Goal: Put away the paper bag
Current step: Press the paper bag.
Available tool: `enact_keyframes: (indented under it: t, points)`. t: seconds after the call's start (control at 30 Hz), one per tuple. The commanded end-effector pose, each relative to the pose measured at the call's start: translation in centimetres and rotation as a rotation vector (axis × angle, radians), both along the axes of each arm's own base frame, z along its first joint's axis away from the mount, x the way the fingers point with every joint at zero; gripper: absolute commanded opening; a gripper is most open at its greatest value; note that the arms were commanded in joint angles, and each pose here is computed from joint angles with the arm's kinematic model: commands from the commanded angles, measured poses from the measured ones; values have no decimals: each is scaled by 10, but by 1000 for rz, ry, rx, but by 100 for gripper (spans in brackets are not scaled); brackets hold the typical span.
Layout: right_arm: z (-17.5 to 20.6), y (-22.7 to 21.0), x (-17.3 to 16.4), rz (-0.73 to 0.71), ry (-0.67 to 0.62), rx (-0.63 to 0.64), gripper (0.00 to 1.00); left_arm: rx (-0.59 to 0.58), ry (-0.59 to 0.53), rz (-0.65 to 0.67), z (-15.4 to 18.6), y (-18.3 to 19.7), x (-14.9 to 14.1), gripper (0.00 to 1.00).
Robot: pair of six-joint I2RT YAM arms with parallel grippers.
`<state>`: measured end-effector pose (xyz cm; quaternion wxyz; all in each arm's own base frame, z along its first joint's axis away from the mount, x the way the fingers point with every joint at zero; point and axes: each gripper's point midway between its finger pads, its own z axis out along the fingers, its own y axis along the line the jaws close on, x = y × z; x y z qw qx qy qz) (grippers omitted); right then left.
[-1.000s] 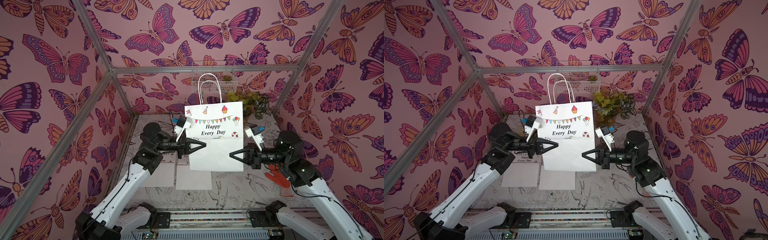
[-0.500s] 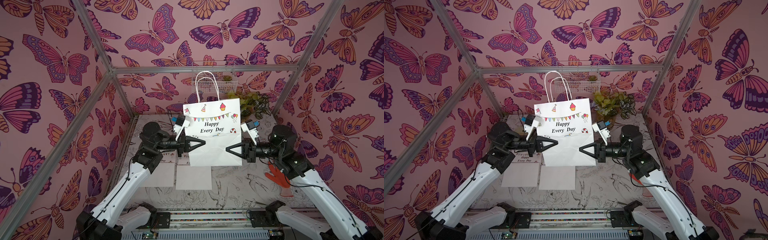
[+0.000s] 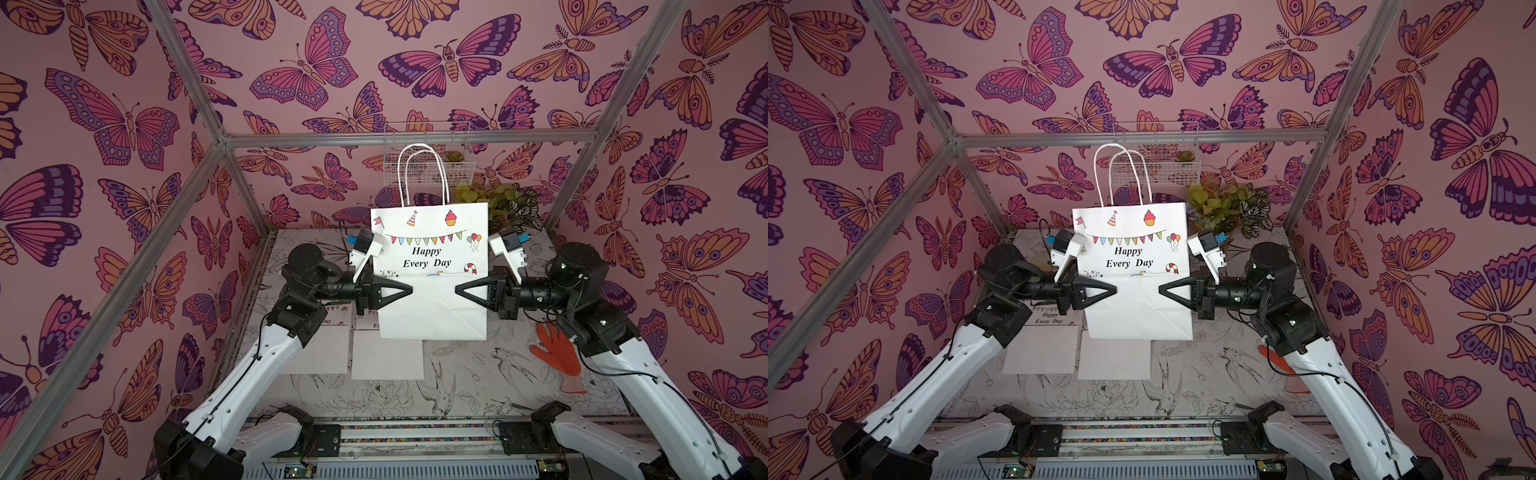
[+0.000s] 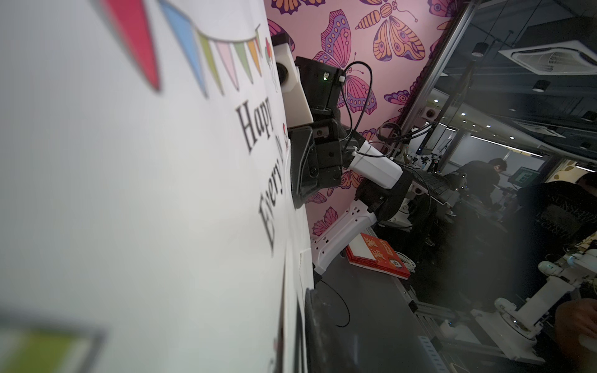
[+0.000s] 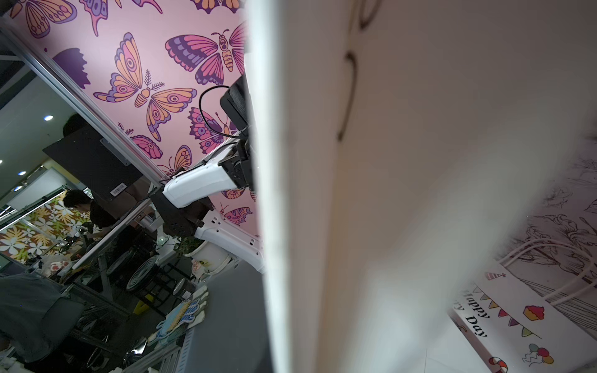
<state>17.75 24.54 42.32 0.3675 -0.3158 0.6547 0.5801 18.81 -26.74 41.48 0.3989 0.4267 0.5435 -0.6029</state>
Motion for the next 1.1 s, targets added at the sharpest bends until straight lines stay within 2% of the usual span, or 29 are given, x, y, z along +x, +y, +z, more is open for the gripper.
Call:
enact_keyframes:
  t: [0.0, 0.13, 0.23, 0.3, 0.33, 0.43, 0.5, 0.53, 0.63, 0.67, 0.77, 0.8, 0.93, 0.97, 1.07]
  points:
    - [9, 2, -1, 11, -34, 22, 0, -8, 4, 2, 2, 0, -3, 34]
    - [9, 2, -1, 12, -27, 21, 0, -22, 14, 14, 6, -1, 2, 36]
    - [8, 3, 1, 9, -23, 23, 0, -22, 17, 12, 5, -3, 4, 20]
    - [10, 3, 2, 6, -27, 24, 0, -16, 29, 1, 1, -4, 5, 6]
    - [13, 3, 3, -1, -36, 28, 7, -14, 30, -7, 1, -5, 4, 1]
    - [24, 2, 6, -17, -69, 37, 32, -14, 29, -16, 2, -4, 1, 0]
    - [31, 4, 8, -12, -80, 46, 35, -15, 19, -13, 2, -3, 0, 0]
    - [33, 5, 9, -5, -74, 52, 35, -15, 16, -11, 2, -2, -1, 0]
    - [36, 9, 11, 18, -54, 65, 5, -16, 13, -10, 3, -2, -2, 0]
    - [35, 9, 12, 19, -50, 65, 0, -14, 16, -13, 3, -2, -2, 0]
    - [34, 9, 11, 18, -45, 62, 0, -14, 14, -15, 2, -2, -2, 0]
    - [33, 8, 11, 19, -44, 60, 0, -13, 14, -15, 2, -2, -2, 2]
    - [33, 8, 8, 30, -37, 53, 0, -22, 24, 26, 6, -4, 7, 44]
    - [31, 8, 8, 34, -33, 51, 0, -28, 25, 43, 8, -4, 10, 49]
    - [27, 8, 6, 39, -27, 50, 0, -49, 16, 94, 12, -3, 17, 51]
